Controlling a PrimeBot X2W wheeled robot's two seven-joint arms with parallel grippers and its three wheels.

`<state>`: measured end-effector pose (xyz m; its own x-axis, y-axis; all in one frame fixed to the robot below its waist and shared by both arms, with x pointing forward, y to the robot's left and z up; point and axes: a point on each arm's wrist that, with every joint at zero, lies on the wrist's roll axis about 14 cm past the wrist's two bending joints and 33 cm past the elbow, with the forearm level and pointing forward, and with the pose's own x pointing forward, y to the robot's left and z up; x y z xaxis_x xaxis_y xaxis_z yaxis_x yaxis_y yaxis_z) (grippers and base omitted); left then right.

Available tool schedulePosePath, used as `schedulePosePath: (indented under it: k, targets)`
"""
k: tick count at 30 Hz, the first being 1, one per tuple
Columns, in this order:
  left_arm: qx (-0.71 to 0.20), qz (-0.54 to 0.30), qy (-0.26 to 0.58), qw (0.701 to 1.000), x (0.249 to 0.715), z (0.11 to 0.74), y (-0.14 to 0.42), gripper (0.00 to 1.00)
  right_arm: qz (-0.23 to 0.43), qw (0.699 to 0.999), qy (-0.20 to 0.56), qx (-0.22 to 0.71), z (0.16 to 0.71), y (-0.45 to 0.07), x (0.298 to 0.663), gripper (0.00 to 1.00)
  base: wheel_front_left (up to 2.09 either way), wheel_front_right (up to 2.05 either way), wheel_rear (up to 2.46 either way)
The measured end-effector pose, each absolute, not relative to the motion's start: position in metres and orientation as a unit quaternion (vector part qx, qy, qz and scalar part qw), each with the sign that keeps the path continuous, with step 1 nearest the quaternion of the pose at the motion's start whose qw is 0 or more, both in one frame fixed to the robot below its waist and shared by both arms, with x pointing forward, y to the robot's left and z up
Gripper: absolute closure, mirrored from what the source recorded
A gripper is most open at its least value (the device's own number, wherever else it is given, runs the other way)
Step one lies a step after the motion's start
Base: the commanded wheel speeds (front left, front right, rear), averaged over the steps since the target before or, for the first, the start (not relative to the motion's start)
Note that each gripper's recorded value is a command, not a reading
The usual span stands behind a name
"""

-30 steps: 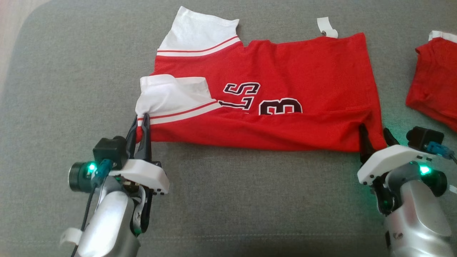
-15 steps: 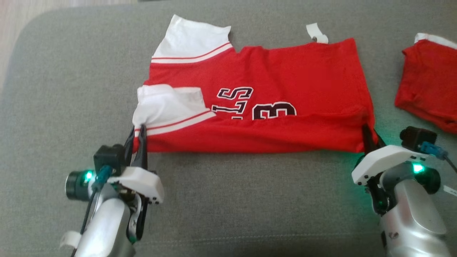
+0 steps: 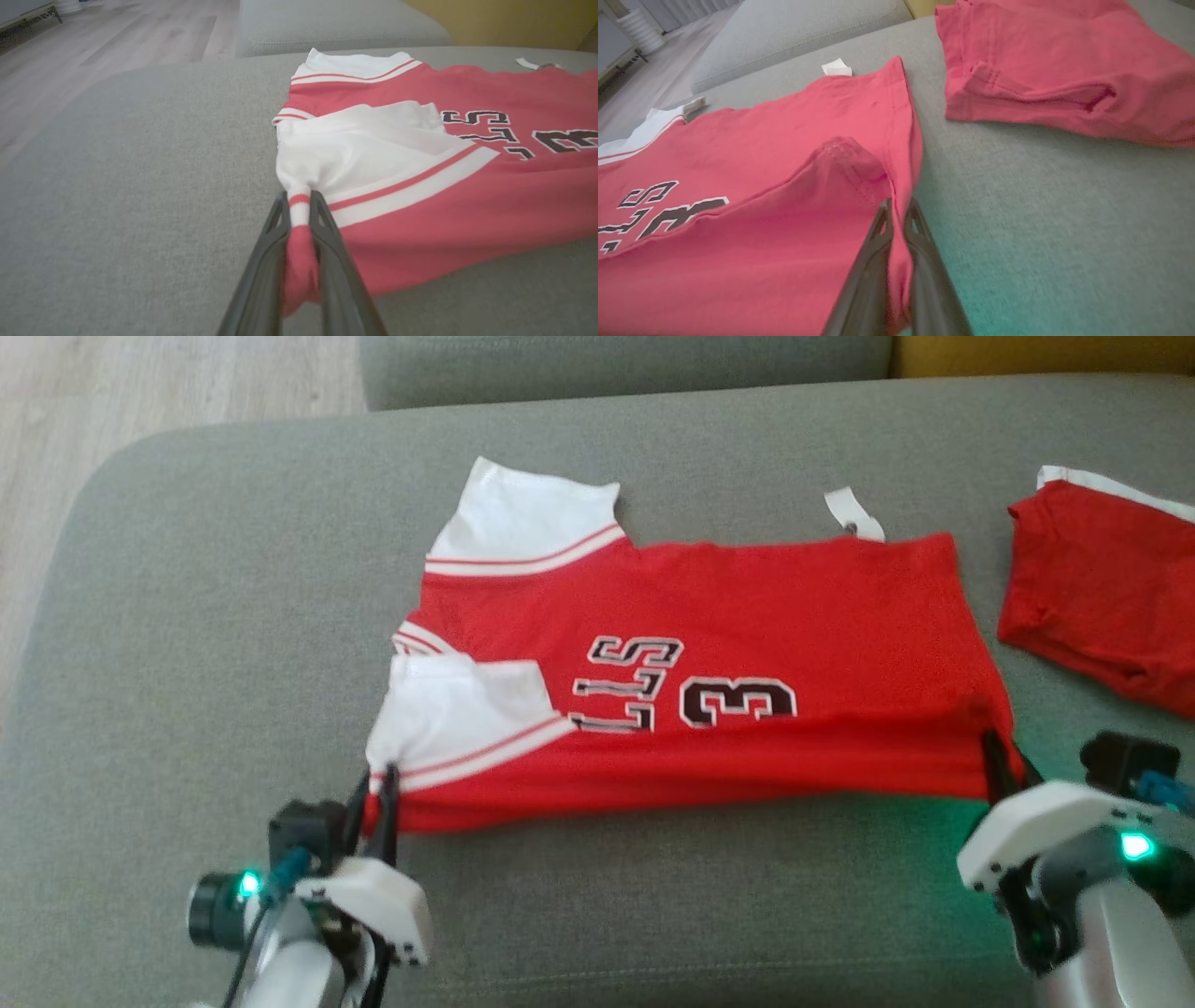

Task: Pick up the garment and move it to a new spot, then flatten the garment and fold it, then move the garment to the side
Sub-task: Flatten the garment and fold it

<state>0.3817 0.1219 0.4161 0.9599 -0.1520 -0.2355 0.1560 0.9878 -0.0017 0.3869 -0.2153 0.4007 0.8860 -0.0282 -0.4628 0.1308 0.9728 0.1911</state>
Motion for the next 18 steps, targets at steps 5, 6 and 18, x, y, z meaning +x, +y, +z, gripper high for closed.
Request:
schedulePosePath:
  k: [5,6,18]
  targets:
    - [0.013,-0.093,0.159,0.983,0.362,0.4,0.116,1.0,-0.049,0.958,0.257,0.117,0.395,-0.221,0.367,1.0,0.0,0.0,0.0]
    - [0.013,-0.094,0.162,0.982,0.36,0.399,0.115,1.0,-0.05,0.956,0.262,0.12,0.393,-0.221,0.363,1.0,0.0,0.0,0.0]
    - [0.013,-0.099,0.126,0.987,0.379,0.412,0.109,0.0,-0.062,0.972,0.207,0.094,0.419,-0.234,0.37,0.0,0.0,0.0,0.0]
